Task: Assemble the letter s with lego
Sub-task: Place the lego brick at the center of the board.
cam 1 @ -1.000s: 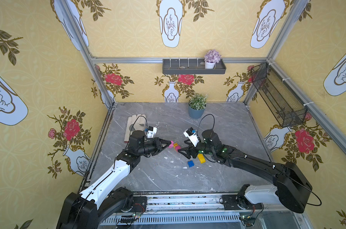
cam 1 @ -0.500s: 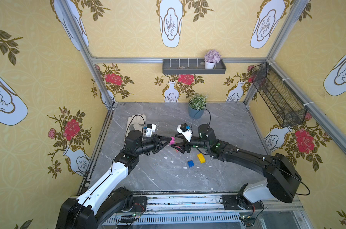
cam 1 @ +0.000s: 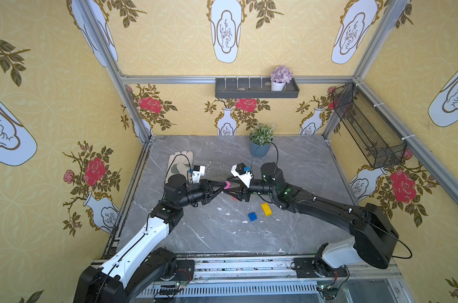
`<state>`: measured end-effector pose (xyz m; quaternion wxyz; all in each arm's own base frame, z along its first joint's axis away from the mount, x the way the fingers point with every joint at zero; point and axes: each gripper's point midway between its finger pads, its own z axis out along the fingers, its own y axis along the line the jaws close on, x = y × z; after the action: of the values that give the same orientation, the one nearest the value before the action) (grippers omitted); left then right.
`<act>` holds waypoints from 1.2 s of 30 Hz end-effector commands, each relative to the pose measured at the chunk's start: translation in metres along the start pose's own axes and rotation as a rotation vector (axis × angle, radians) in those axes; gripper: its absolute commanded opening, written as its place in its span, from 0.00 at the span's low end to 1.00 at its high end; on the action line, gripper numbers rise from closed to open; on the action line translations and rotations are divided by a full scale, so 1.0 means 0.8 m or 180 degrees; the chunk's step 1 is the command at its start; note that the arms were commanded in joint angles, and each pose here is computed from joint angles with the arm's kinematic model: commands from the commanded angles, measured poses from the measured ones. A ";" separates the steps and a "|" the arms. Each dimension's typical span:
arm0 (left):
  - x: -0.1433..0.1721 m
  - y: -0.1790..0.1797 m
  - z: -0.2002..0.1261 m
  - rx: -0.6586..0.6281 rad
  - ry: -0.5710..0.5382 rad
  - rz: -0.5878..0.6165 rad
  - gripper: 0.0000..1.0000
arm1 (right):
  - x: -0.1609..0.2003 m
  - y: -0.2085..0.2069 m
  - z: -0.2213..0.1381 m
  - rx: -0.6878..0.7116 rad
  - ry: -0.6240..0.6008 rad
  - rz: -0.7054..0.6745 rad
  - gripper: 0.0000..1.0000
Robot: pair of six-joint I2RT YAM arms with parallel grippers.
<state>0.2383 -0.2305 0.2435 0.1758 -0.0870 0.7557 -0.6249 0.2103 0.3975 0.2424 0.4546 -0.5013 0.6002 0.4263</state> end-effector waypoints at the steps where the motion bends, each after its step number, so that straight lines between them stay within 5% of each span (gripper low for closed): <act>1: 0.005 -0.004 -0.001 0.0068 0.0058 0.0030 0.00 | -0.010 -0.004 0.001 0.0055 -0.0068 -0.0048 0.42; 3: 0.006 -0.004 -0.002 0.0068 0.0065 0.0027 0.04 | -0.012 -0.005 0.001 0.0086 -0.0075 -0.0063 0.33; 6: 0.007 -0.004 -0.003 0.0061 0.0063 0.0022 0.24 | -0.013 -0.006 -0.001 0.0150 -0.0066 -0.0075 0.25; 10: 0.007 -0.004 -0.004 0.0034 0.0068 0.0057 0.74 | -0.011 -0.008 -0.010 0.0256 0.0019 -0.0032 0.23; 14: -0.005 0.004 -0.012 -0.0206 -0.0044 0.0207 0.99 | -0.005 -0.012 -0.034 0.0472 0.0232 0.0241 0.23; 18: -0.037 0.036 -0.043 -0.1132 -0.0419 0.0637 0.99 | 0.013 -0.019 -0.073 0.0871 0.0758 0.0994 0.23; 22: -0.044 0.070 -0.062 -0.1799 -0.0386 0.0874 0.99 | 0.065 -0.008 -0.107 0.1256 0.1553 0.2120 0.25; 29: -0.039 0.103 -0.061 -0.1958 -0.0251 0.0982 0.99 | 0.146 0.028 -0.131 0.1683 0.2906 0.3544 0.25; 36: -0.034 0.115 -0.062 -0.2046 -0.0173 0.1045 0.99 | 0.175 0.029 -0.113 0.1798 0.3548 0.3817 0.24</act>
<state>0.2541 -0.1594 0.1719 0.2550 -0.0463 0.9072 -0.3314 0.1786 0.2954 0.1369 -0.0475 -0.1272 0.9770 0.1642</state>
